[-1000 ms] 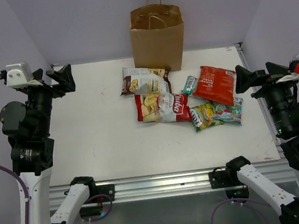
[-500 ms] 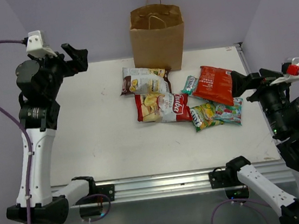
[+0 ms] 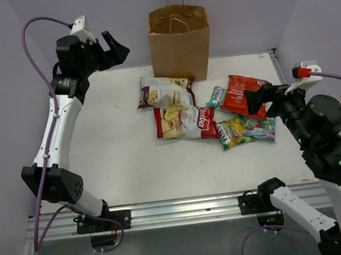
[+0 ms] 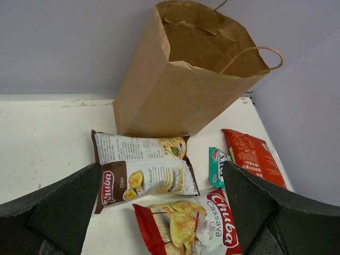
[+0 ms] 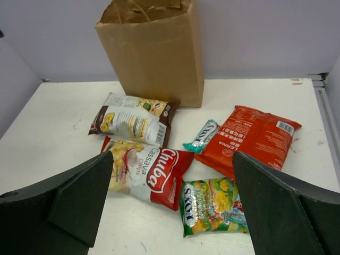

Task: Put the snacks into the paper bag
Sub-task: Pick up the paper bag from the center of the board.

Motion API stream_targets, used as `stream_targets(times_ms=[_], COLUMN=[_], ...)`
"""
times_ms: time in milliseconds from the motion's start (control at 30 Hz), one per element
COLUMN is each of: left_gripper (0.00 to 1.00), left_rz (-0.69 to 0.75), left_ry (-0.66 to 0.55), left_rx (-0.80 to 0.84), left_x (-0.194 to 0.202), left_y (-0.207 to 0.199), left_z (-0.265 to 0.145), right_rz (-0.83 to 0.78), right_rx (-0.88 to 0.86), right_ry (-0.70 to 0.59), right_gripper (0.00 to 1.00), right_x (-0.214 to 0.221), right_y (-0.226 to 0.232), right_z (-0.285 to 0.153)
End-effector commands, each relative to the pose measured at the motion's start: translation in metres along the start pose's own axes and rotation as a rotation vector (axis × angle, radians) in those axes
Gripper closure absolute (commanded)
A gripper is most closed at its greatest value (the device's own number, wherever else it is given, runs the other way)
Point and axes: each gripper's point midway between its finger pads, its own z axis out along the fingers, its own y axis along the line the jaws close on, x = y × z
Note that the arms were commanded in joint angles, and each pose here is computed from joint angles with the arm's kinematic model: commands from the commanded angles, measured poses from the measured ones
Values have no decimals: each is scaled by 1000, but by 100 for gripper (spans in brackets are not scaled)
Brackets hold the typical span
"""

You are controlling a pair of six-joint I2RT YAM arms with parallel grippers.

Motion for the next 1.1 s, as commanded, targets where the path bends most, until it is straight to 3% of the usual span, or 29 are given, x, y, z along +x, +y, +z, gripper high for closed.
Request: stream_targets(times_ms=[0, 267, 733, 1067], left_gripper=[0, 0, 0, 0], left_rz=[-2, 21, 28, -13], left_ry=[-38, 18, 135, 140], left_rx=[66, -50, -233, -275], left_x=[-15, 19, 93, 114], left_y=[-29, 2, 39, 41], left_z=[1, -4, -89, -137], right_rz=[8, 2, -113, -220], right_rx=[-95, -173, -198, -226], right_ry=[29, 65, -64, -117], right_gripper=[1, 2, 2, 17], right_x=[7, 4, -31, -20], right_y=[20, 48, 79, 92], right_z=[14, 78, 230, 306])
